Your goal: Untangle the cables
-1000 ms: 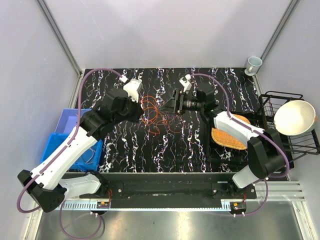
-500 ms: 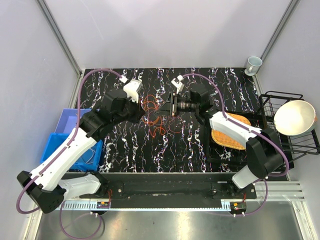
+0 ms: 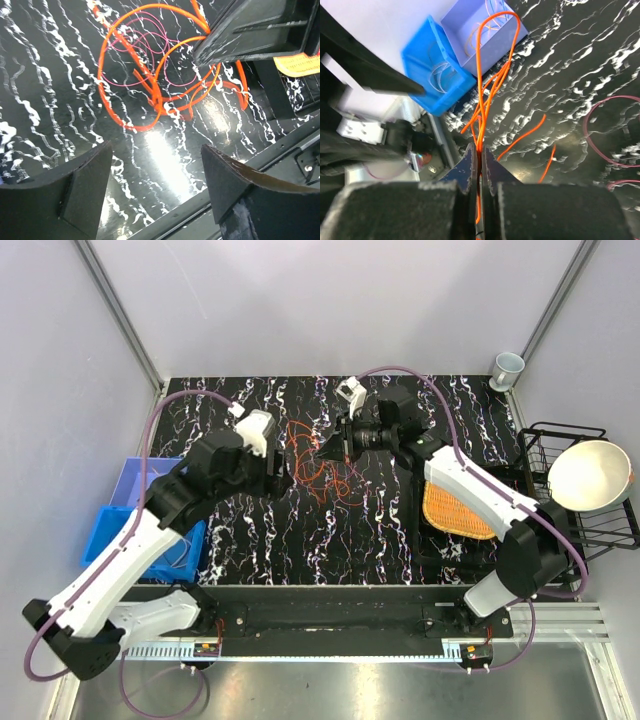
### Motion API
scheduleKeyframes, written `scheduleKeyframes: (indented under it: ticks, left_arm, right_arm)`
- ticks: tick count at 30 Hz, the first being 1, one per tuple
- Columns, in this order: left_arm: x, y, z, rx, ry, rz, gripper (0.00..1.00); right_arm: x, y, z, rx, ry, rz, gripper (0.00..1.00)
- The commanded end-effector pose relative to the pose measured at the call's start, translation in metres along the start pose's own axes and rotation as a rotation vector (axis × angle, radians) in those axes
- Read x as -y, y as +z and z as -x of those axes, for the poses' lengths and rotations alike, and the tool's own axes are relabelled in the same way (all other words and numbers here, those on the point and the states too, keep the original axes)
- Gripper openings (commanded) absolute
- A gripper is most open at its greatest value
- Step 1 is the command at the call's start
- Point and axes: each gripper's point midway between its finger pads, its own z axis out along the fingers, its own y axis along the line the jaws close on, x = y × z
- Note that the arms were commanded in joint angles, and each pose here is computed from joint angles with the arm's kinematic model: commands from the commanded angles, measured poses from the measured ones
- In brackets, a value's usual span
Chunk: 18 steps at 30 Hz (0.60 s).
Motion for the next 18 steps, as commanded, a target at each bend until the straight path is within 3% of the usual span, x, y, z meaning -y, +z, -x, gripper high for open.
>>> scheduleKeyframes:
  ticks: [1, 5, 12, 18]
  left_arm:
    - [-0.001, -0.035, 0.030, 0.117, 0.080, -0.001, 0.75]
    - [0.001, -0.041, 0.034, 0.134, 0.131, -0.015, 0.73]
    - [0.051, -0.068, 0.045, 0.199, 0.263, -0.309, 0.72]
    - [0.068, -0.078, 0.057, 0.251, 0.386, -0.410, 0.77]
  right_arm:
    - [-0.016, -0.021, -0.003, -0.065, -0.205, 0.012, 0.00]
    - [-0.042, -0.032, -0.013, -0.119, -0.301, 0.153, 0.00]
    - [-0.068, -0.048, -0.043, -0.280, -0.331, 0.377, 0.00]
    - [-0.080, -0.052, -0.059, -0.342, -0.316, 0.460, 0.00]
